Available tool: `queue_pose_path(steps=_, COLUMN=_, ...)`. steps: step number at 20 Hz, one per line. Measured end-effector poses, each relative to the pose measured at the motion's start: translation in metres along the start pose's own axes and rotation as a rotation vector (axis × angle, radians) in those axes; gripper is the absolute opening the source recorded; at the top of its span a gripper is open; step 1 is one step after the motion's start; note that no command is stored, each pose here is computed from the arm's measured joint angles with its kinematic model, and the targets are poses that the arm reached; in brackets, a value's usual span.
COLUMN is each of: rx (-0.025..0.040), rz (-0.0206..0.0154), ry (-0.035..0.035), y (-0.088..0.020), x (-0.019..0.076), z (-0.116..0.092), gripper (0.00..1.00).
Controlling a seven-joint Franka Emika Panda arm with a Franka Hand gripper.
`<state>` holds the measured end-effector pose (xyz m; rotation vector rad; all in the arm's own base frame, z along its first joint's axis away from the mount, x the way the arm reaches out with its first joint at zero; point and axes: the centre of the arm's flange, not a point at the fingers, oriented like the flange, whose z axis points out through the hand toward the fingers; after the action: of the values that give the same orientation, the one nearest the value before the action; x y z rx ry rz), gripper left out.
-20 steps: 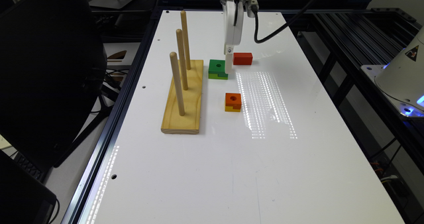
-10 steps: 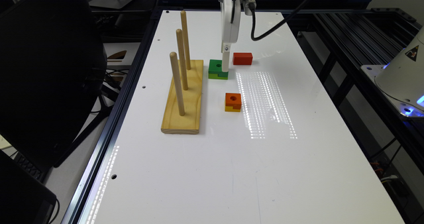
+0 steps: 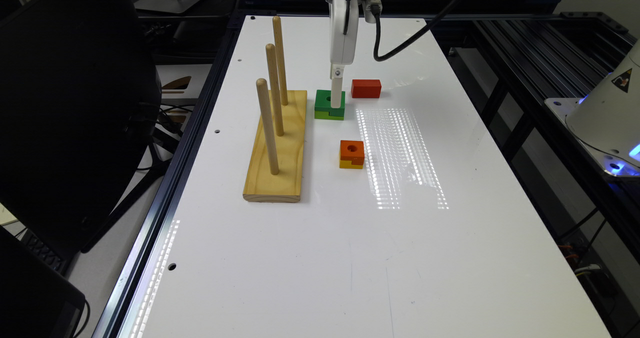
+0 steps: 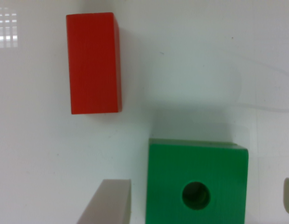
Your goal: Pick up green block.
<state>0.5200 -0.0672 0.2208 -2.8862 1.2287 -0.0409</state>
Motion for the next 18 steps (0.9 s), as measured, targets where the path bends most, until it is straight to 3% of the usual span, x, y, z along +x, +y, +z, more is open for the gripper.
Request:
queue_pose_path(steps=5, rx=-0.0004, rz=-0.0001, ry=-0.0005, y=0.000, x=0.0000, z=0.000, gripper=1.00)
queue_pose_path(steps=12, rx=-0.0067, rz=0.0007, ry=-0.0083, y=0.001, x=-0.0005, z=0.007, gripper=1.00)
queue_pose_path(steps=18, rx=-0.0042, rz=0.0009, ry=-0.0054, y=0.001, x=0.0000, z=0.020, gripper=1.00)
